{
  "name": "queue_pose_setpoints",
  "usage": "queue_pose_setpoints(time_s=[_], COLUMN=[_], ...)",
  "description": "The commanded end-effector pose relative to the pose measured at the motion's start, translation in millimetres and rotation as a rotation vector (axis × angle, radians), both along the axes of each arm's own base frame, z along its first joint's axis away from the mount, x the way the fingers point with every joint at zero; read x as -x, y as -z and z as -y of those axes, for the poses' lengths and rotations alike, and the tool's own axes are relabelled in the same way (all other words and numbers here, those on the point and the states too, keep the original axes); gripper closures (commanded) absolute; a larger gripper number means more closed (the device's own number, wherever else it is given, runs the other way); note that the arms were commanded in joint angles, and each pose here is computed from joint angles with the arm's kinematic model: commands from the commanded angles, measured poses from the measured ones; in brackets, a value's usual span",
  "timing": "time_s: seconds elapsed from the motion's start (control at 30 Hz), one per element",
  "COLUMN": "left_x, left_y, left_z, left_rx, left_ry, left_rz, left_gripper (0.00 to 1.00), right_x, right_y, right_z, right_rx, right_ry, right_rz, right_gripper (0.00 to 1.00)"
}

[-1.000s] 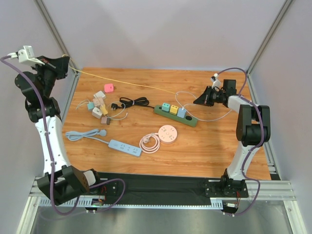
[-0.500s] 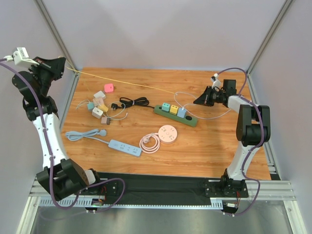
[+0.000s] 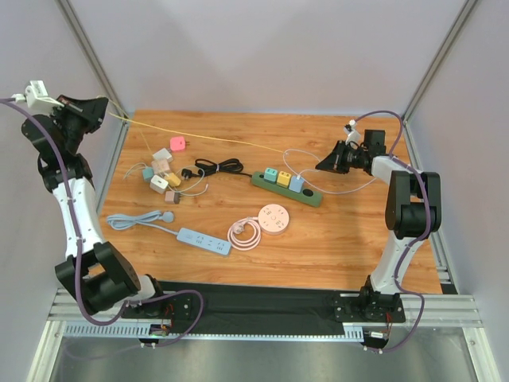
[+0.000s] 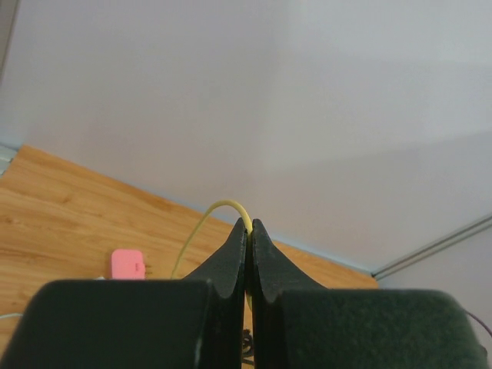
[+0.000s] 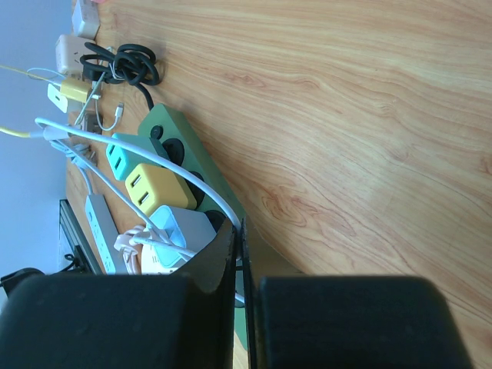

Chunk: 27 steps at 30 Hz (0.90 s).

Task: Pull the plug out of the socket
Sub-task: Place the plug at the corner of the board.

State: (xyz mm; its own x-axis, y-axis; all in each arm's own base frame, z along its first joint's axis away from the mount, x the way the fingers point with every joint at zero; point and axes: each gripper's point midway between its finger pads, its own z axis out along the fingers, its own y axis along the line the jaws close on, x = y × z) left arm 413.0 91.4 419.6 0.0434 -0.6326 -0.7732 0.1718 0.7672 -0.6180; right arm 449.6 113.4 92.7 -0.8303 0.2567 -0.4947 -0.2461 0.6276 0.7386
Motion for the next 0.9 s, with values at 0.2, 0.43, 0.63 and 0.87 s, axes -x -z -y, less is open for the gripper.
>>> queue_pose_setpoints(time_s=[0.2,0.43,0.63,0.87], left_x=[-9.6,-13.9,-20.8,-21.5], left_y=[17.6,48.9,116.3,165.2], left_z=[-33.0,-32.0,-32.3,-39.7], left_rx=[-0.068,-0.059,-0.048,-0.028], left_ry=[-0.112,-0.101,-0.1,-0.142], left_rz=[-0.044,-0.123,-0.272,-0.377], left_gripper=[1.0,1.0,1.0,0.68], right_x=[-4.2,-3.0,1.1,4.4], right_y=[3.0,1.0,-7.9,-16.0], right_z=[15.0,4.8,-12.4,-23.2], right_rx=[0.054,0.035,0.042,0.011], right_ry=[0.042,-0.002,-0.05,-0.095], right_rz=[0.015,0.022,0.054,0.073], right_gripper=[1.0,1.0,1.0,1.0])
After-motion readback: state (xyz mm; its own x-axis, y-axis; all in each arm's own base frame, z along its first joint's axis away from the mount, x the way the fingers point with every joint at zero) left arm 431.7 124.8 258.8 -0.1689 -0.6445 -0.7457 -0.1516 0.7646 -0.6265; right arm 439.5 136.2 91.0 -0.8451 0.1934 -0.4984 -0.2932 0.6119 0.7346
